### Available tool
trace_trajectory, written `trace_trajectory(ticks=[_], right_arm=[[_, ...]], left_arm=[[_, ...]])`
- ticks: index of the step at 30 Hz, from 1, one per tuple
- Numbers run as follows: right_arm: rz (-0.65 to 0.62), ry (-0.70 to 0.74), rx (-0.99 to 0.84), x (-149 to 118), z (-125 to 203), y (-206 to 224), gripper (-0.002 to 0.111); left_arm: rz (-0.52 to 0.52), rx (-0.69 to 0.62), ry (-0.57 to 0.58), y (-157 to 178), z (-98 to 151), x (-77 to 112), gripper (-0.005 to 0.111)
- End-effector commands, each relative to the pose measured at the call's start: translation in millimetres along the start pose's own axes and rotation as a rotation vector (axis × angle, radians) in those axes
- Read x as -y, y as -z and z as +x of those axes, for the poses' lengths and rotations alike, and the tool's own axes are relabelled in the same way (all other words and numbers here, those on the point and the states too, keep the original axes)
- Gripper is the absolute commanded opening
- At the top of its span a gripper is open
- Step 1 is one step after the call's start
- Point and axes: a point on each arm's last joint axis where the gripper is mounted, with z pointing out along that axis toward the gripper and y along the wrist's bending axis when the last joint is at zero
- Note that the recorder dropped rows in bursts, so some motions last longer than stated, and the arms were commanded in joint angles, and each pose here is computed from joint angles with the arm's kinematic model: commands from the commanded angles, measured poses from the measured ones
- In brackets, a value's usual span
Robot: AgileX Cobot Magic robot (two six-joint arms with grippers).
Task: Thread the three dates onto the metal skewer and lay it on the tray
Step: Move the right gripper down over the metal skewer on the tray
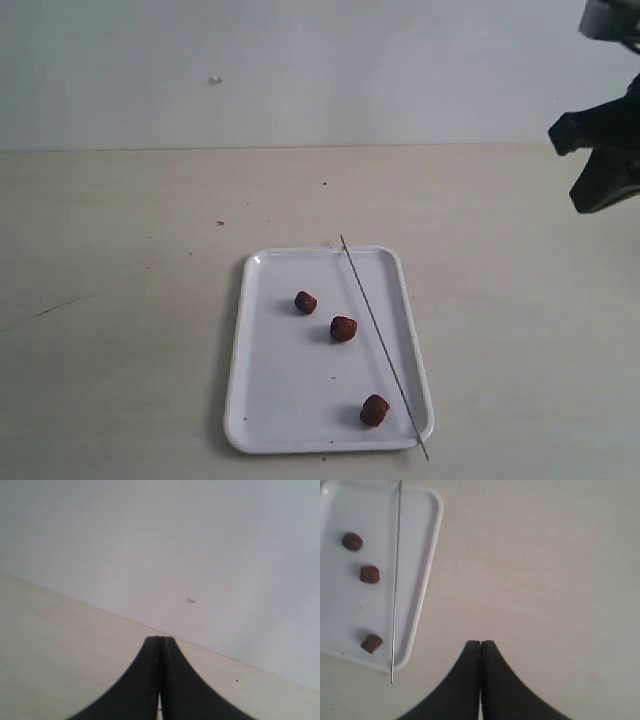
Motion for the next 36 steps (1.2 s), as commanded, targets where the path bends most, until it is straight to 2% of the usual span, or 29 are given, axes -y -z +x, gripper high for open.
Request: trace_trajectory(ticks=[1,4,8,11,15,18,19,20,23,28,36], right_arm=[[0.056,0.074,-0.187,-10.7,-1.1,-31.1,0.0],[0.106,0.144,-0.256,-32.6,0.5,-49.6,0.0],[0.09,0.225,-0.268,-63.9,2.4,-66.4,0.0],[0.081,0.268,-0.273,-77.1,3.6,-76.0,0.0],[0.052,0.257,-0.29,-82.8,4.2,-85.8,0.0],[-0.027,0.197,-0.289,-90.1,3.0,-95.3,0.001],[-0.04,0.19,-0.292,-92.2,3.2,-97.8,0.003],[-0.057,0.193,-0.286,-99.2,3.5,-103.5,0.009],[-0.019,0.26,-0.272,-116.6,7.6,-115.1,0.023],[0.024,0.195,-0.322,-117.2,10.8,-138.6,0.037],[0.016,0.181,-0.294,-119.6,8.6,-146.4,0.039]], left_arm=[[0.0,0.01,0.004,0.5,-0.8,0.1,0.0],[0.0,0.01,0.004,0.5,-0.8,0.1,0.0],[0.0,0.01,0.004,0.5,-0.8,0.1,0.0],[0.0,0.01,0.004,0.5,-0.8,0.1,0.0],[0.0,0.01,0.004,0.5,-0.8,0.1,0.0],[0.0,0.01,0.004,0.5,-0.8,0.1,0.0],[0.0,0.01,0.004,0.5,-0.8,0.1,0.0],[0.0,0.01,0.004,0.5,-0.8,0.1,0.0],[0.0,0.01,0.004,0.5,-0.8,0.1,0.0],[0.0,0.01,0.004,0.5,-0.8,0.1,0.0],[0.0,0.01,0.004,0.5,-0.8,0.1,0.0]])
